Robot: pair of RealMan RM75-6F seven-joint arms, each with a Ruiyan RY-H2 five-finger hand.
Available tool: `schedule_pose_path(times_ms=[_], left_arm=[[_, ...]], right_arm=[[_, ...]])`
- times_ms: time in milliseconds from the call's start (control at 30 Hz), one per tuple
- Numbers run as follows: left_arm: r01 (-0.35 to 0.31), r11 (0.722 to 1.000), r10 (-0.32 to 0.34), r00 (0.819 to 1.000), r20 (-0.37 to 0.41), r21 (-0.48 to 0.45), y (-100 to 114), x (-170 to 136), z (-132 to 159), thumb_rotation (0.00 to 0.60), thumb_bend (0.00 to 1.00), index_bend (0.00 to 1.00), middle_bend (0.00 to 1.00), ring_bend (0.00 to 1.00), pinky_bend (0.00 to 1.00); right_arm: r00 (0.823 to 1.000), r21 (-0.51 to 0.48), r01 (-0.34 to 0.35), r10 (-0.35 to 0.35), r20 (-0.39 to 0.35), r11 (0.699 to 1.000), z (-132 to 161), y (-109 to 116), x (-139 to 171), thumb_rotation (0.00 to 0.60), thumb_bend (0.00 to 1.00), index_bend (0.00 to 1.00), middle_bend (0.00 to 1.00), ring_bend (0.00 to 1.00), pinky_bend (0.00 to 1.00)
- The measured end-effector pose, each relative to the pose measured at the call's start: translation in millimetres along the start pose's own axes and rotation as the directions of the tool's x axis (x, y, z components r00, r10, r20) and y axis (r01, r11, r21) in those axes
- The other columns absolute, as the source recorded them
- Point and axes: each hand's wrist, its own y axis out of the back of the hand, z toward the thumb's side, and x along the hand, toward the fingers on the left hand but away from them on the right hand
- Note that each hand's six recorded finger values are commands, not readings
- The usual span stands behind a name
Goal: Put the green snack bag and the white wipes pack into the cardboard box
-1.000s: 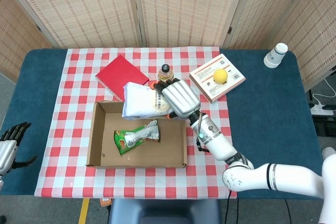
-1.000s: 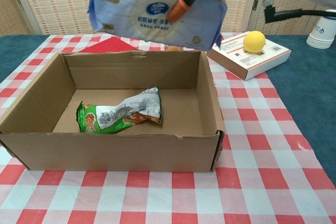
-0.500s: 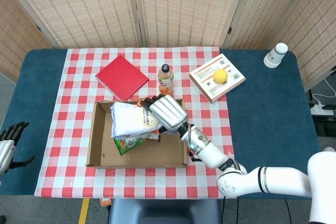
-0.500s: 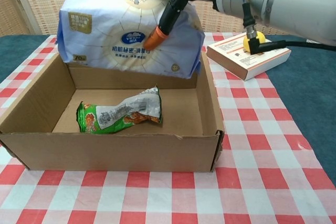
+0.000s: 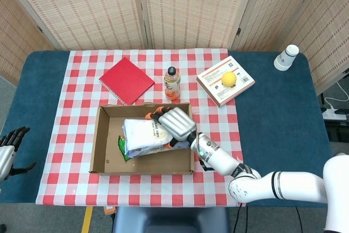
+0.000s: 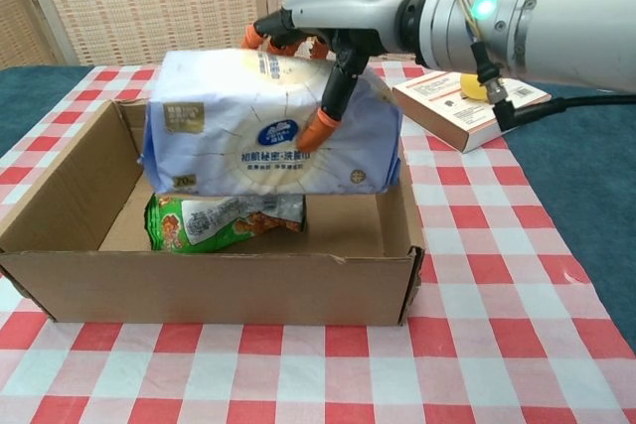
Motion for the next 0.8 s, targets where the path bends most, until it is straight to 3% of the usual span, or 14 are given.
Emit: schedule_pose_path(times_ms=[133,300,533,700,800], left_arm=[[-0.002,1.0,0.002,1.0,0.0,-0.002,0,0,0,0.6,0.2,0.06,0.01,0.0,0.1],[-0.006,1.0,0.006,1.0,-0.001,-0.003,1,0,-1,0.6,0.2,0.06,0.01,0.0,0.1],[-0.004,1.0,0.004,1.0,0.001,-0.003,1,-1,0,0.6,0.2,0.06,0.02,0.0,0.1],[-0.001,1.0,0.001,1.0,0.005,0.001,0,-1,1,0.6,0.2,0.06,0.02,0.0,0.1],[0.002,1.0,-0.002,1.0,0.005,0.003,-2,-1,1,0.6,0.2,0.06,0.02,0.0,0.1]], right_arm=[[1.0,-0.021,0.009,-0.009,0.001,1.0,-1,2,1,0.6,0.0,0.0,0.0,0.0,0.0],[0.998,-0.025,0.068,-0.068,-0.011,0.997,-2,13,4,0.6,0.0,0.0,0.0,0.0,0.0],[0.988,0.043,0.148,-0.15,0.029,0.988,-21,35,25,0.6,0.0,0.0,0.0,0.0,0.0],[0.964,0.143,0.211,-0.23,0.131,0.967,-59,51,62,0.6,0.0,0.0,0.0,0.0,0.0],[0.932,0.202,0.239,-0.283,0.229,0.95,-93,58,100,0.6,0.0,0.0,0.0,0.0,0.0]])
